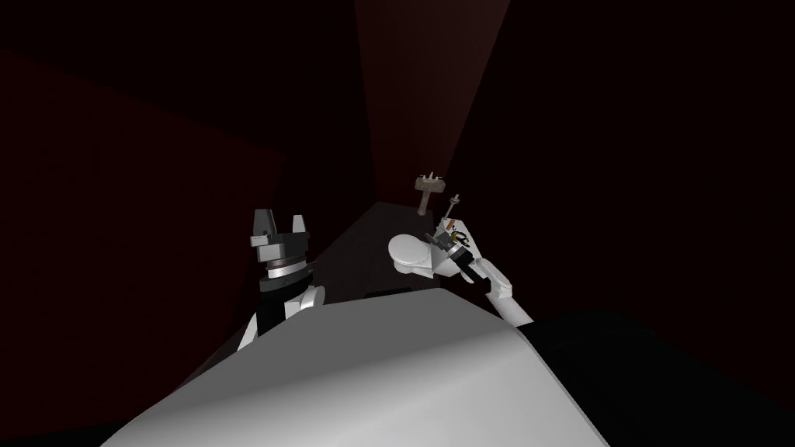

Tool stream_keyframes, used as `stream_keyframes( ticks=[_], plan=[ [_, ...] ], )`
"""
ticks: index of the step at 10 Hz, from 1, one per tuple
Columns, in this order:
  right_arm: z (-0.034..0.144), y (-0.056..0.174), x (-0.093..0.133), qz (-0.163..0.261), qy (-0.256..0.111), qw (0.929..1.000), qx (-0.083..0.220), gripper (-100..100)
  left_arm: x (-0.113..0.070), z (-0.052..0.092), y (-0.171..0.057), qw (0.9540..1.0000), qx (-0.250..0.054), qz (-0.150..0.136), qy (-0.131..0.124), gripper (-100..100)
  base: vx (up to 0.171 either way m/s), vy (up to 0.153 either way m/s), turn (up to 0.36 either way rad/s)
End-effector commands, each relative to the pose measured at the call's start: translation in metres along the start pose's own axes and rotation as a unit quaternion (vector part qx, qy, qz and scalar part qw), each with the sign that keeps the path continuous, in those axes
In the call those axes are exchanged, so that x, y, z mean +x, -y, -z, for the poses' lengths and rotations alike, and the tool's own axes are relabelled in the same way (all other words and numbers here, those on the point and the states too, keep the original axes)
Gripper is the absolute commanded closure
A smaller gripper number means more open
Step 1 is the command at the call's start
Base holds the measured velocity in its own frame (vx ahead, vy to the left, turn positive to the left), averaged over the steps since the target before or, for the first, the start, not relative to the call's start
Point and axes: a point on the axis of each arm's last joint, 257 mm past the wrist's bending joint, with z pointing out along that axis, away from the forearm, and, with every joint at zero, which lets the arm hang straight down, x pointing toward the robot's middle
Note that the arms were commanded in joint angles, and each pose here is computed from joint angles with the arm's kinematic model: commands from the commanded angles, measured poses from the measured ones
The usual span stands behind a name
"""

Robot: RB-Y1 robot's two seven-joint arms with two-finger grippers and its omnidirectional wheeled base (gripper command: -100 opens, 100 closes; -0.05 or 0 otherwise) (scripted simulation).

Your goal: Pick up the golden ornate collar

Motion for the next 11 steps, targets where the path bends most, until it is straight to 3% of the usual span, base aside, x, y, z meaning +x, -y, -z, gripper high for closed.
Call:
stream_keyframes(
  ticks=[1, 2, 3, 5, 6, 8, 9, 11],
  plan=[
    [0.007, 0.012, 0.017, 0.047, -0.034, 0.9983, -0.003, -100, 0.0, 0.0, 0.0, 1.0, 0.0, 0.0, 0.0, 0, 0.0, 0.076, 0.038],
    [0.013, 0.021, 0.031, 0.077, -0.059, 0.9953, -0.002, -100, 0.0, 0.0, 0.0, 1.0, 0.0, 0.0, 0.0, 0, -0.004, 0.082, 0.054],
    [0.014, 0.023, 0.031, 0.084, -0.062, 0.9945, -0.005, -100, 0.0, 0.0, 0.0, 1.0, 0.0, 0.0, 0.0, 0, -0.008, 0.052, 0.017],
    [0.029, 0.045, 0.056, 0.154, -0.117, 0.9811, -0.012, -100, 0.0, 0.0, 0.0, 1.0, 0.0, 0.0, 0.0, 0, 0.0, 0.048, 0.037],
    [0.03, 0.047, 0.058, 0.156, -0.119, 0.9805, -0.011, -100, 0.0, 0.0, 0.0, 1.0, 0.0, 0.0, 0.0, 0, 0.006, 0.039, 0.006],
    [0.051, 0.073, 0.083, 0.218, -0.174, 0.9601, -0.017, -100, 0.0, 0.0, 0.0, 1.0, 0.0, 0.0, 0.0, 0, 0.019, 0.039, 0.026],
    [0.052, 0.074, 0.082, 0.222, -0.176, 0.9587, -0.019, -100, 0.0, 0.0, 0.0, 1.0, 0.0, 0.0, 0.0, 0, 0.017, 0.027, 0.008],
    [0.077, 0.1, 0.106, 0.278, -0.231, 0.9321, -0.027, -100, 0.0, 0.0, 0.0, 1.0, 0.0, 0.0, 0.0, 0, 0.03, 0.017, 0.017]
  ],
)
